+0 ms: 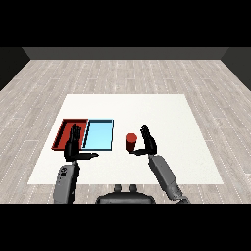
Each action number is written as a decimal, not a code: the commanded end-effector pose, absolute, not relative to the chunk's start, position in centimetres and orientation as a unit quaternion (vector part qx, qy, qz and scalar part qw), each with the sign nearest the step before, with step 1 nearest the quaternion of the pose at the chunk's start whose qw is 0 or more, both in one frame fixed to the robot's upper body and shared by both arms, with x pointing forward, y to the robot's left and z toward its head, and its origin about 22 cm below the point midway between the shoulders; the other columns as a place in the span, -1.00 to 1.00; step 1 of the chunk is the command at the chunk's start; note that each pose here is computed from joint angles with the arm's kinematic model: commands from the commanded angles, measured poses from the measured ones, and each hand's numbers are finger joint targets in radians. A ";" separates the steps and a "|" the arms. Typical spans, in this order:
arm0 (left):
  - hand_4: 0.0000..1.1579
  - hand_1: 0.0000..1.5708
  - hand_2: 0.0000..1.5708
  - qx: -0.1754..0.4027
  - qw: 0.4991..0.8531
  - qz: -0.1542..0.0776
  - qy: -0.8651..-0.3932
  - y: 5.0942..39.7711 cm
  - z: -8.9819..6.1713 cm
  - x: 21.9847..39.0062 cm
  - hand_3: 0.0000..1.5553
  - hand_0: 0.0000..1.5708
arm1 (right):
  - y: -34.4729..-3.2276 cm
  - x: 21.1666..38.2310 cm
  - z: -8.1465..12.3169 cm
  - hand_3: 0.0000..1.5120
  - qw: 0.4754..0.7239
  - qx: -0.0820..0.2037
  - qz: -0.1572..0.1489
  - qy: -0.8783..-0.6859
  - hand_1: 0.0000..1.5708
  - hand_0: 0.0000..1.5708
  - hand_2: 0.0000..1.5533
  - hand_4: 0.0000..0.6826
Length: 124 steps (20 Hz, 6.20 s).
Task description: Pick the red can and put it in the red box
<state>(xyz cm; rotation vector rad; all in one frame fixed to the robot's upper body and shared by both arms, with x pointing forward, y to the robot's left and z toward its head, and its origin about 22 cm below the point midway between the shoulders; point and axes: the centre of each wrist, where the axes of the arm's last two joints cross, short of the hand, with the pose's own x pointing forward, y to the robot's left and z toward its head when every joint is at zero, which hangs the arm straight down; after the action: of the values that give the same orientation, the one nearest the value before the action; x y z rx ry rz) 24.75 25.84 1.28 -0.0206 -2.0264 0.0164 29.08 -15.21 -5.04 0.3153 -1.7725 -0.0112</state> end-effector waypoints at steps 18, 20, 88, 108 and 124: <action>-1.00 -1.00 -1.00 -0.011 0.539 0.004 -0.842 25.2 2.0 25.7 -1.00 -1.00 | -12.7 31.5 -5.8 -1.00 0.626 0.159 -0.020 -0.763 -1.00 -1.00 -1.00 -1.00; -1.00 -1.00 -1.00 -0.013 0.528 0.005 -0.849 26.3 1.0 24.3 -1.00 -1.00 | -11.5 30.3 -6.6 -1.00 0.631 0.161 -0.016 -0.758 -1.00 -1.00 -1.00 -1.00; -1.00 -1.00 -1.00 -0.105 0.549 -0.074 -0.826 18.3 2.8 24.8 -1.00 -1.00 | -13.7 29.3 8.6 0.86 0.536 0.001 -0.025 -0.844 0.98 0.98 0.88 0.75; -1.00 -1.00 -1.00 -0.167 0.575 -0.098 -0.795 12.3 3.2 25.9 -1.00 -1.00 | -12.6 29.7 10.3 0.88 0.498 0.019 -0.006 -0.867 1.00 1.00 0.91 0.90; -1.00 -1.00 -1.00 -0.202 0.628 -0.109 -0.744 8.0 3.1 26.1 -1.00 -1.00 | -11.1 28.9 11.1 0.87 0.491 0.043 -0.001 -0.870 1.00 1.00 0.90 0.89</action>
<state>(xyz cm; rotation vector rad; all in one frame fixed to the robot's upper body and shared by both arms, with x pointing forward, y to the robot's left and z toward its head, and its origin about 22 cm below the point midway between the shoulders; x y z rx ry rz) 26.55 8.69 2.43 -0.4538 -1.7381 -0.2579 28.51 -10.26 10.21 0.0921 -2.0921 0.0093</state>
